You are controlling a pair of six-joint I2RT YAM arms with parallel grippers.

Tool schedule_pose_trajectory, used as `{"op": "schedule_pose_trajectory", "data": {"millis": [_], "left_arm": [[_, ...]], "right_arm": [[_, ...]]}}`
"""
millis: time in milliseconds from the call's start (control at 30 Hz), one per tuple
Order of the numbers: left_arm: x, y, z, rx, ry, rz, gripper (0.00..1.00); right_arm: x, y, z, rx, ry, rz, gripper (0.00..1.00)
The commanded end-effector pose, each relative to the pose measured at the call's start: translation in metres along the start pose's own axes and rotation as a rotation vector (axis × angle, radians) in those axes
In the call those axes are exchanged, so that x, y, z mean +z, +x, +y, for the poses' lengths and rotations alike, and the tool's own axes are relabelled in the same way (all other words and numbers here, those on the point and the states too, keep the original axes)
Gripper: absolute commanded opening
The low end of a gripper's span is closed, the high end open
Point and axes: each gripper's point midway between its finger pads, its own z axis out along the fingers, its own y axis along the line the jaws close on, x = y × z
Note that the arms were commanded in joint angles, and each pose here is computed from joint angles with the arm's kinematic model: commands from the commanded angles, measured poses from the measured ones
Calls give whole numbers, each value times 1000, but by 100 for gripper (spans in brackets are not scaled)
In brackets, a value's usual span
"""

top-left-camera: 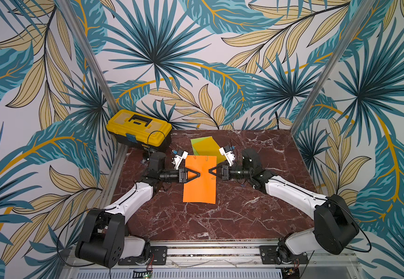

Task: Unclip the paperclips from the documents
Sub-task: Pick up the document from the center of the board.

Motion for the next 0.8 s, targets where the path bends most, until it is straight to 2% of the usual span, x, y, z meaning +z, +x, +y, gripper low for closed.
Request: {"op": "schedule_pose_trajectory", "data": {"millis": [0,300,533,767], "left_arm": [[0,-10,-7,46,18,-10,31],[2,-10,-4,55,20,-3,12],[2,-7,-6,78,28,4,0],[0,-5,-14,118,53,10,0]], "right_arm": [[2,8,-3,14,-21,12,0],[2,16,-7,18,-15,30,1],[0,22,-12,16,10,51,21],[-9,29,-10,-24,31,84,38]]}}
